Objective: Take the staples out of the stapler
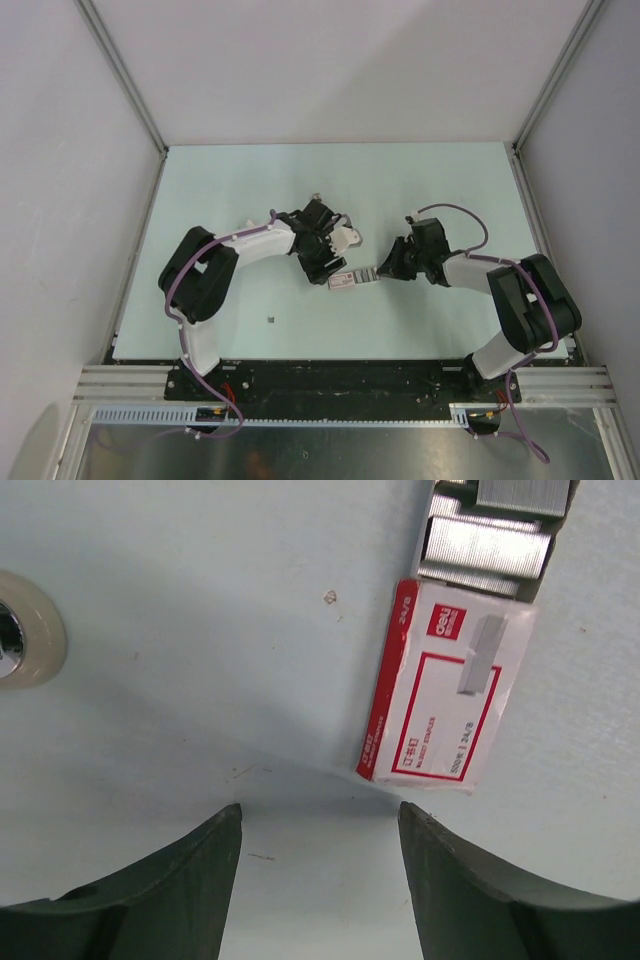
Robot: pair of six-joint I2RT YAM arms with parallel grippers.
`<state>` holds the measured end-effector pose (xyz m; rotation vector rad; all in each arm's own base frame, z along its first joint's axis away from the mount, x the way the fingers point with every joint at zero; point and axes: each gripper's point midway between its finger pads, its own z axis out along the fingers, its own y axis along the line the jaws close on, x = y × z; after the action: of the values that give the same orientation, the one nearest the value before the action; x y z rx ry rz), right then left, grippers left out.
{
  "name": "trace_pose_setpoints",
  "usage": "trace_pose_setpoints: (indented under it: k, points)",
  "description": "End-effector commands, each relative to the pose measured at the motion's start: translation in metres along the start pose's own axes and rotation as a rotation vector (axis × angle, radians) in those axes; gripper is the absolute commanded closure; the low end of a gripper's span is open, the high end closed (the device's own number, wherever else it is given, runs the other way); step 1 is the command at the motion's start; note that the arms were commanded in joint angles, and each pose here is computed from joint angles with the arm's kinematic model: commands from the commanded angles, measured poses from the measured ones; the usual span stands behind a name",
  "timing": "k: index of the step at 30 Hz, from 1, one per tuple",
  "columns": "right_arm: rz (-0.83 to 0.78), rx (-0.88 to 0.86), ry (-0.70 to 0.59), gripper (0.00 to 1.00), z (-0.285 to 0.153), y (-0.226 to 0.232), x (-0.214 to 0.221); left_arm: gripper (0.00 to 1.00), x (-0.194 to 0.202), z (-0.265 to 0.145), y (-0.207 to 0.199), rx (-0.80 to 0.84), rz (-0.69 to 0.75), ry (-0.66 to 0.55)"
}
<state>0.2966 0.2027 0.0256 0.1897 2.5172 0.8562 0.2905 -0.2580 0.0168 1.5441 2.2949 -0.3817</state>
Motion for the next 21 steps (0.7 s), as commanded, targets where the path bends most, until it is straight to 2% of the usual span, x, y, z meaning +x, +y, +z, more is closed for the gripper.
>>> trace_pose_setpoints:
  k: [1,21]
  points:
    - [-0.010,-0.035,-0.003,0.85,0.004,0.011,0.002,0.31,-0.011,0.004,0.005,-0.013,0.038,-0.022]
    - [-0.029,-0.098,0.040,0.87,0.016,0.040,0.026,0.32,-0.002,0.007,0.004,-0.018,0.045,-0.005]
